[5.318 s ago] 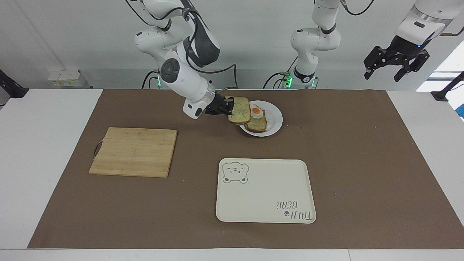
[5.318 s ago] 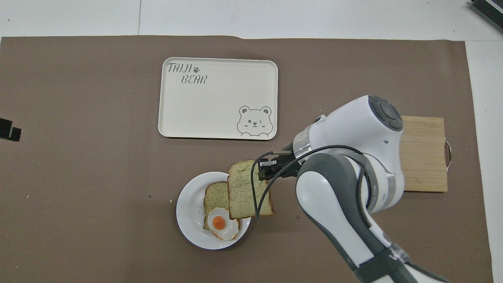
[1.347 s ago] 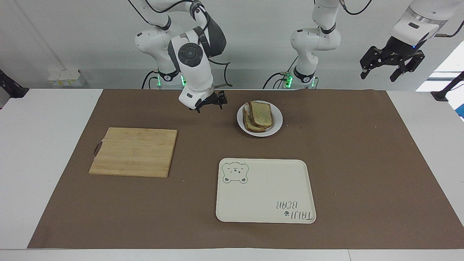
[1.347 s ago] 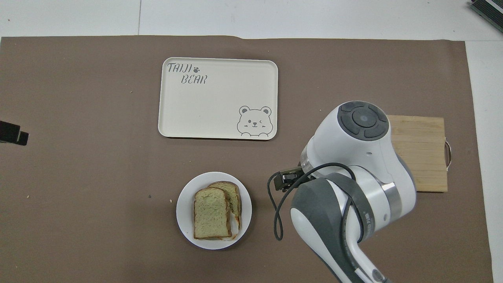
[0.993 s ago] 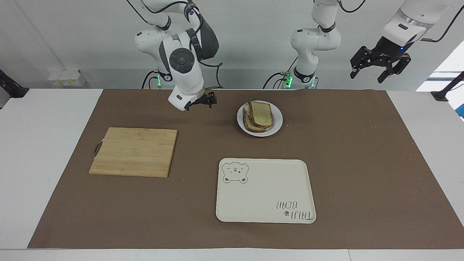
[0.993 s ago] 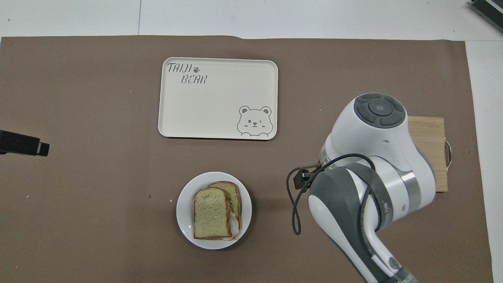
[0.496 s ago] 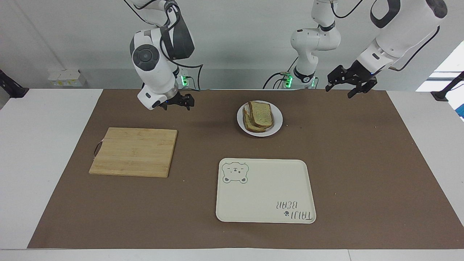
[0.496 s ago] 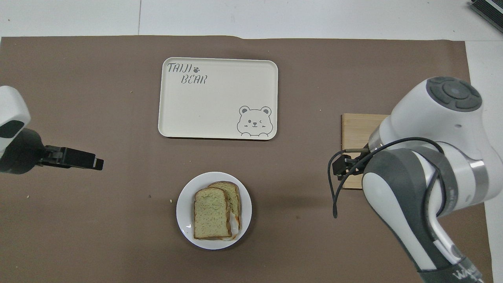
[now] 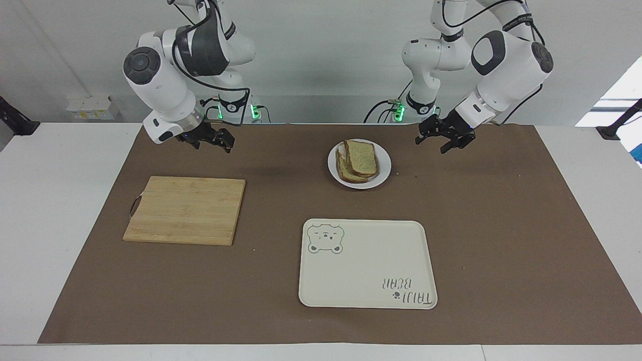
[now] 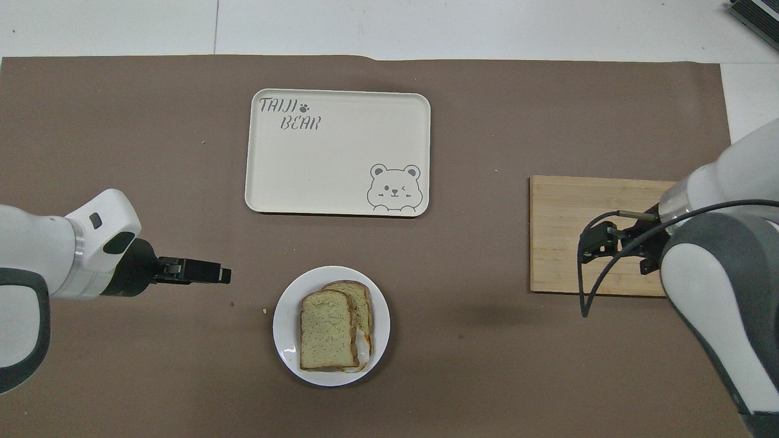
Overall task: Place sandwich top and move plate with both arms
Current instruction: 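Grip the plate rim with the left gripper while the right gripper retracts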
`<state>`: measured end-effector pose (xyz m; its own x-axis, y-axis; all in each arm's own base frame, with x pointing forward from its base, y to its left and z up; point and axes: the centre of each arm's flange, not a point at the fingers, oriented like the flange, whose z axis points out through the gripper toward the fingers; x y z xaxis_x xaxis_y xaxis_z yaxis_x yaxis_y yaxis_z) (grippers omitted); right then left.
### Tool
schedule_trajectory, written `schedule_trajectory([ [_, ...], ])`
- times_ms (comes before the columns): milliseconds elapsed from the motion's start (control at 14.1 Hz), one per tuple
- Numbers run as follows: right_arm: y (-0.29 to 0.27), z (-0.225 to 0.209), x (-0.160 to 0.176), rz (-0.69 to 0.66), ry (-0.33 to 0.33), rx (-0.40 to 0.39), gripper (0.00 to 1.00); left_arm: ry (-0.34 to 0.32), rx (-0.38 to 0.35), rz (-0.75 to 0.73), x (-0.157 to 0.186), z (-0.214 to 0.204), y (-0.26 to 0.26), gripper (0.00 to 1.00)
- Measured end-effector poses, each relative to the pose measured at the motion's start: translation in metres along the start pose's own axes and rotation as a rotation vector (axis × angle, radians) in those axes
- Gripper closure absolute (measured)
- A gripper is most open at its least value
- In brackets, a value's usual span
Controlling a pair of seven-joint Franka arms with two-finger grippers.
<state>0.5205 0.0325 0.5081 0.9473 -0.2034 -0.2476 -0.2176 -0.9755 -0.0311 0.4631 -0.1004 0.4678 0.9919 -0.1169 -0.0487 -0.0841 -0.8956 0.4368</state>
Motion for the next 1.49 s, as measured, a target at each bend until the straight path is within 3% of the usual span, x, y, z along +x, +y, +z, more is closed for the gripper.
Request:
schedule_trajectory([
  [496, 0.002, -0.040, -0.011, -0.005, 0.075, 0.025, 0.00, 0.031, -0.163, 0.032, -0.032, 0.085, -0.041, 0.00],
  [1205, 0.077, -0.064, -0.007, -0.063, 0.106, -0.016, 0.00, 0.084, -0.296, 0.033, -0.065, 0.149, -0.069, 0.00],
  [1489, 0.077, -0.099, -0.014, -0.100, 0.177, -0.056, 0.00, 0.092, -0.314, 0.040, -0.073, 0.165, -0.074, 0.00],
])
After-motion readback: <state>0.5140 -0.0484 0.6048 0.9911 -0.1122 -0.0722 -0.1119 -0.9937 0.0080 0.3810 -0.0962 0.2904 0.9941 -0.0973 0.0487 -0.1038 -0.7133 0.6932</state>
